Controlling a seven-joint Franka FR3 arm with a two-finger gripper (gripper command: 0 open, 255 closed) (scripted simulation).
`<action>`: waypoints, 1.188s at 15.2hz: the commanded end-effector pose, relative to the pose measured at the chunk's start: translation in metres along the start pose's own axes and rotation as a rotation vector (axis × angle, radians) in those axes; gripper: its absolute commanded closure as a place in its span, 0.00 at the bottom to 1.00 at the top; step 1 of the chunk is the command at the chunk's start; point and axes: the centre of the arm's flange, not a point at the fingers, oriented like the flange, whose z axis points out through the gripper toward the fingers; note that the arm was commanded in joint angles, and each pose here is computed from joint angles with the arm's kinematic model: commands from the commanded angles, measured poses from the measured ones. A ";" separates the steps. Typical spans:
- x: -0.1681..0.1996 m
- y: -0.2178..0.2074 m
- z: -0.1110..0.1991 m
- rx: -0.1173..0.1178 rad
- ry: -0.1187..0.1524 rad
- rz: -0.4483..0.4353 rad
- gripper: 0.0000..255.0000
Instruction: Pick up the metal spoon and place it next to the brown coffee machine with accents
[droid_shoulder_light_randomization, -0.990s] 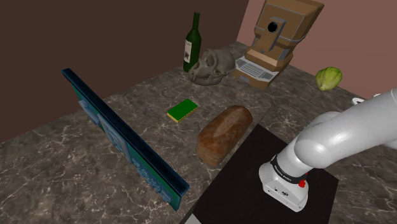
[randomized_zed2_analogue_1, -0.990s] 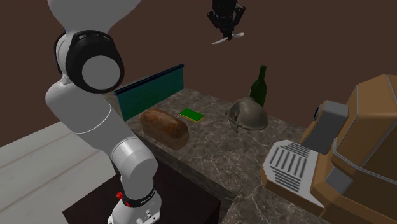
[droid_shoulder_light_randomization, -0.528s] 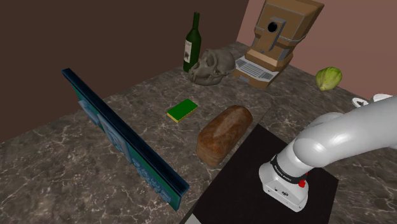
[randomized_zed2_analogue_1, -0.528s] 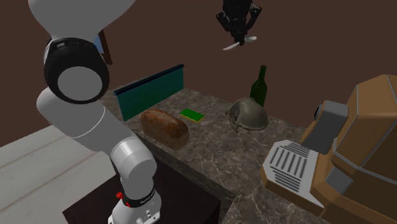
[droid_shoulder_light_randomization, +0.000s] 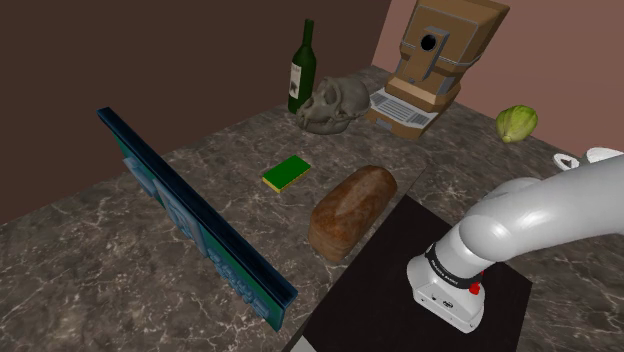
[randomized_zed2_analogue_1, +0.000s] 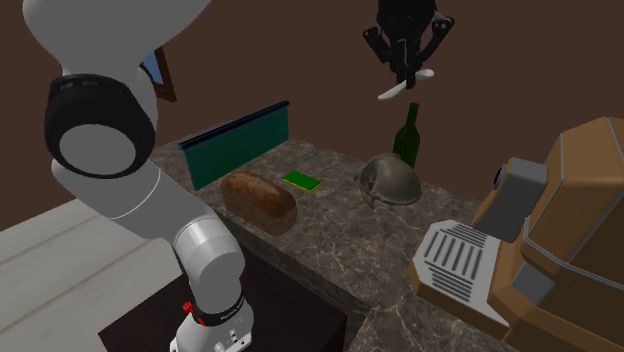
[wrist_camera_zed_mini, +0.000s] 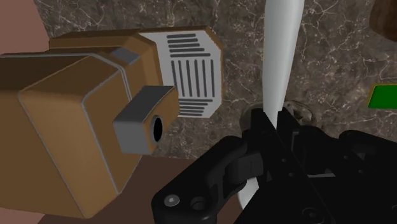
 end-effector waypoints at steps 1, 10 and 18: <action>-0.015 0.020 0.000 0.000 0.000 -0.002 1.00; -0.089 0.113 0.004 0.000 0.000 -0.002 1.00; -0.130 0.159 0.021 0.000 0.000 -0.002 1.00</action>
